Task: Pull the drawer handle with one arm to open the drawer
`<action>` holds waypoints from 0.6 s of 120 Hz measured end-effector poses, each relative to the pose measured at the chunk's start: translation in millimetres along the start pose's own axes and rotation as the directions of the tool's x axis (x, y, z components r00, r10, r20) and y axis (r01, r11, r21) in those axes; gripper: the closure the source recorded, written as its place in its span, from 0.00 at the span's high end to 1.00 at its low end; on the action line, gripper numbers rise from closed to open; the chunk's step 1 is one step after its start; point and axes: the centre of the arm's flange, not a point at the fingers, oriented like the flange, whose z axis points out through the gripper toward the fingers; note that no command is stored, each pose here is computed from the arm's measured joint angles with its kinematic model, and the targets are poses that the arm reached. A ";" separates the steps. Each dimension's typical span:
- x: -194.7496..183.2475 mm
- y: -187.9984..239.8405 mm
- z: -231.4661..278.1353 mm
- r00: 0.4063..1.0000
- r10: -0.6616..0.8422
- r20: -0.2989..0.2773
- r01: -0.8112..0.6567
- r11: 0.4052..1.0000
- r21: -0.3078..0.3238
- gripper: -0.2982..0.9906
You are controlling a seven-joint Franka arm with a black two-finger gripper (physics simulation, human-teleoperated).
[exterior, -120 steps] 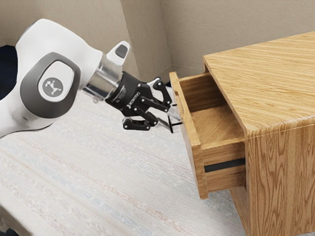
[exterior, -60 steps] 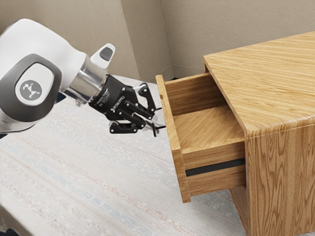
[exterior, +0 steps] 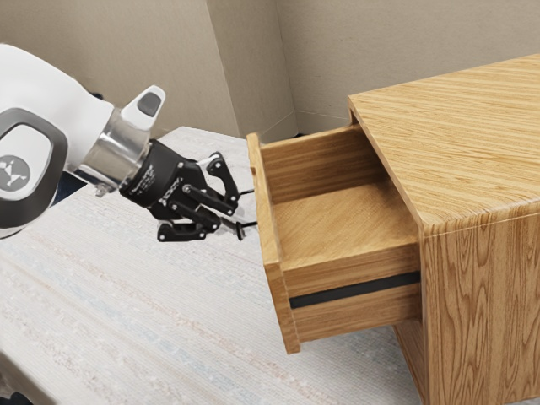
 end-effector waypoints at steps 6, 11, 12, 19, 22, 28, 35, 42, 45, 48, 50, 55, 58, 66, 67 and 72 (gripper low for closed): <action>-0.1 -2.7 -2.2 1.000 -0.005 -0.001 0.005 1.000 -0.001 0.18; -0.1 -5.1 -4.0 1.000 -0.009 -0.001 0.009 1.000 -0.003 0.18; 0.0 -5.5 -4.2 1.000 -0.010 -0.001 0.010 1.000 -0.003 0.18; 1.2 -9.6 -6.7 1.000 -0.018 0.001 0.018 1.000 -0.006 0.18; 1.0 -11.6 -7.8 1.000 -0.020 0.001 0.020 1.000 -0.006 0.18; 1.6 -15.9 -10.7 1.000 -0.026 0.001 0.026 1.000 -0.009 0.18; 2.3 -19.5 -16.0 1.000 -0.027 -0.006 0.027 1.000 -0.010 0.18; 1.2 -22.0 -22.4 1.000 -0.026 -0.011 0.025 1.000 -0.015 0.19; 1.2 -23.7 -24.6 1.000 -0.027 -0.012 0.027 1.000 -0.017 0.19; 1.1 -25.9 -26.7 1.000 -0.027 -0.014 0.027 0.999 -0.018 0.19; 1.1 -27.4 -28.1 0.999 -0.028 -0.015 0.028 0.999 -0.018 0.19; 1.5 -31.6 -31.0 0.999 -0.031 -0.016 0.031 0.999 -0.019 0.19; 1.7 -34.2 -32.3 0.999 -0.033 -0.017 0.033 0.999 -0.019 0.19; 0.9 -40.7 -35.2 0.999 -0.036 -0.020 0.036 0.999 -0.017 0.19; 0.7 -41.4 -35.7 0.999 -0.036 -0.021 0.036 0.999 -0.017 0.19; -0.6 -44.2 -39.1 0.999 -0.035 -0.027 0.034 0.999 -0.015 0.19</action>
